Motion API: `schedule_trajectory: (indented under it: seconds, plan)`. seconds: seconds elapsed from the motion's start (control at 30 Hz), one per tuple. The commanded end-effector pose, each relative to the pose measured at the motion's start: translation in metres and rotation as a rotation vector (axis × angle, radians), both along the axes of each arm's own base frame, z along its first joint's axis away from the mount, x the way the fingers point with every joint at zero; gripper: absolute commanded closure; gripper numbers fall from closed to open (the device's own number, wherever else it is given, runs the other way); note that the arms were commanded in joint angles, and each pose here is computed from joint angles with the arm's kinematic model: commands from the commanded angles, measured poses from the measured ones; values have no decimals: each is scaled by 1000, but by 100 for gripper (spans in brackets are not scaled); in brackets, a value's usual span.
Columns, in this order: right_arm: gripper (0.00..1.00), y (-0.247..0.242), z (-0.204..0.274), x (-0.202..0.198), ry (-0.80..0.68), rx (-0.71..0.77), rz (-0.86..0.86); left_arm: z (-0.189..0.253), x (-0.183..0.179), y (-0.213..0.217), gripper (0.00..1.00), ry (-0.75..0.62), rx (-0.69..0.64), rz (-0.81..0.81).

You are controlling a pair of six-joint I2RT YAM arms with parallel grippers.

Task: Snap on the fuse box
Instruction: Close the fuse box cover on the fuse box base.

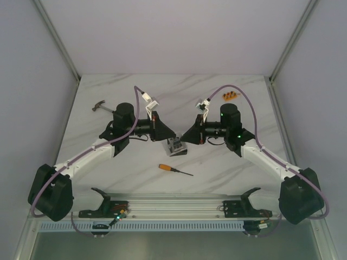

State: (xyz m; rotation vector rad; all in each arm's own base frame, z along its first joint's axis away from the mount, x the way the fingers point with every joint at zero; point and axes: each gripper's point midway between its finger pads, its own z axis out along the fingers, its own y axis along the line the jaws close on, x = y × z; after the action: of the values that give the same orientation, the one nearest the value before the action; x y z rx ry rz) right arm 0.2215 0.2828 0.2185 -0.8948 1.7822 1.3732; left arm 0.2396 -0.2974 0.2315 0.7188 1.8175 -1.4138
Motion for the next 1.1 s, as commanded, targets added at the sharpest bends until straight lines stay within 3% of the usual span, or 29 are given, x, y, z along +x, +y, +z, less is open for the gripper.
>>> schedule_trajectory:
  seconds: [0.0, 0.13, 0.37, 0.63, 1.07]
  plan:
    - [100, 1, -19, -4, 99, -17, -5, -6, 35, 10, 83, -19, 23, 202]
    - [100, 0, -41, 6, 203, -26, -67, -24, 59, 34, 63, 36, 68, 430]
    - [100, 0, -73, 18, 321, -47, -114, -60, 74, 64, 51, 162, 116, 670]
    - [100, 8, -74, 36, 400, 34, -151, -92, 65, 76, 37, 300, 151, 757]
    - [100, 17, -78, 63, 500, 136, -266, -125, 55, 64, 31, 432, 191, 774]
